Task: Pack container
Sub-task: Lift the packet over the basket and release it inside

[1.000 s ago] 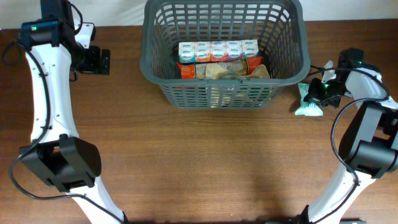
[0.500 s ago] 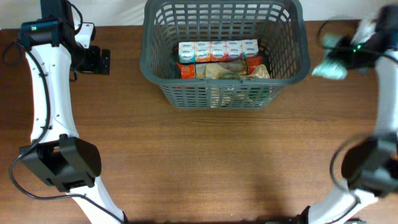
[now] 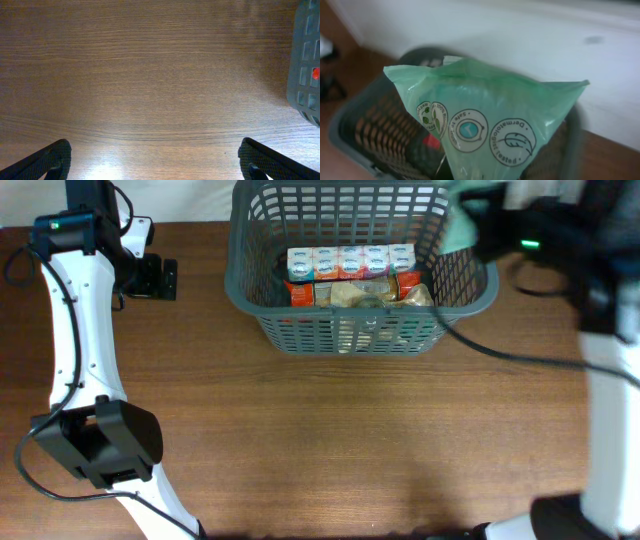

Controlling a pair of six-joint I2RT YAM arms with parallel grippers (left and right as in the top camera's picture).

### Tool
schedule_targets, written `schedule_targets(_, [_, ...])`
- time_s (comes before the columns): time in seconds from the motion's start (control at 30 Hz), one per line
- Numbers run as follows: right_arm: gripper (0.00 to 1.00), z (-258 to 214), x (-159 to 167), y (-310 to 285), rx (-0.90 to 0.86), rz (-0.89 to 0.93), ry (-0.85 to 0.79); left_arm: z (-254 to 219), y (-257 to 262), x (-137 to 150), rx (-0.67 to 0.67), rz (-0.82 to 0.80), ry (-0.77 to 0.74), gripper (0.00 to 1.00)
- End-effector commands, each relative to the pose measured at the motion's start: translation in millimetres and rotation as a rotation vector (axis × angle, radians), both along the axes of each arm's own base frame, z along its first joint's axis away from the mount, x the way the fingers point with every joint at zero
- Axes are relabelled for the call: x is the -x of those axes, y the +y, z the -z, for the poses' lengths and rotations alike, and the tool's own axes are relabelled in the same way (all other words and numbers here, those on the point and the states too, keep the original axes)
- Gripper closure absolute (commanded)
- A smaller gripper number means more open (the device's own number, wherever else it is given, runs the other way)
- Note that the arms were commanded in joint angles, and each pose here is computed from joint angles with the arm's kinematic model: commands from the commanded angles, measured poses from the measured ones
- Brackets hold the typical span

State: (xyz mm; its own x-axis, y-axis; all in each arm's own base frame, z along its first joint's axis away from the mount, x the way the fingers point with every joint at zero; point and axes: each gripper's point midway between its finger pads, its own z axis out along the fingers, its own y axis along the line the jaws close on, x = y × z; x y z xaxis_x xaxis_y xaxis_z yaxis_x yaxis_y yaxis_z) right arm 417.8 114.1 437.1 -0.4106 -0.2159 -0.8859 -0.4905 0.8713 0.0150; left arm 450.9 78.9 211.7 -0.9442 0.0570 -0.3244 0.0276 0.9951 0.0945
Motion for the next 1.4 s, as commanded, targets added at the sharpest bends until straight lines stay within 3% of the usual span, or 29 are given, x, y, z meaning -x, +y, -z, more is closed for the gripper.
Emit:
schedule_targets(0.0, [0.96,52,-23,48,0.149,-0.191,0.023,0,1,1,0.016,-0.017,-0.001,0.01])
schedule_targets(0.13, [0.96,104,-41,84,0.229,-0.310,0.081,0,1,1,0.016,-0.017,-0.001,0.01])
schedule_targets(0.33, [0.96,183,-56,101,0.256,-0.351,0.264,0,1,1,0.016,-0.017,-0.001,0.01])
schedule_targets(0.5, [0.96,246,-40,117,0.188,-0.452,0.481,0,1,1,0.016,-0.017,-0.001,0.01])
schedule_targets(0.63, [0.96,272,-30,131,0.163,-0.499,0.565,0,1,1,0.016,-0.017,-0.001,0.01])
schedule_targets(0.9, [0.95,274,-26,144,0.172,-0.526,0.558,0,1,1,0.016,-0.017,-0.001,0.01])
schedule_targets(0.93, [0.86,275,-25,144,0.172,-0.526,0.562,0,1,1,0.016,-0.017,-0.001,0.01])
schedule_targets(1.0, [0.56,276,-24,144,0.173,-0.526,0.568,0,1,1,0.016,-0.017,-0.001,0.01])
schedule_targets(1.07, [0.39,276,-24,143,0.176,-0.524,0.571,0,1,1,0.016,-0.017,-0.001,0.01])
schedule_targets(1.23, [0.26,269,-32,139,0.174,-0.493,0.548,0,1,1,0.016,-0.017,-0.001,0.01])
schedule_targets(1.37, [0.26,230,-57,107,0.161,-0.317,0.499,0,1,1,0.016,-0.017,-0.001,0.01])
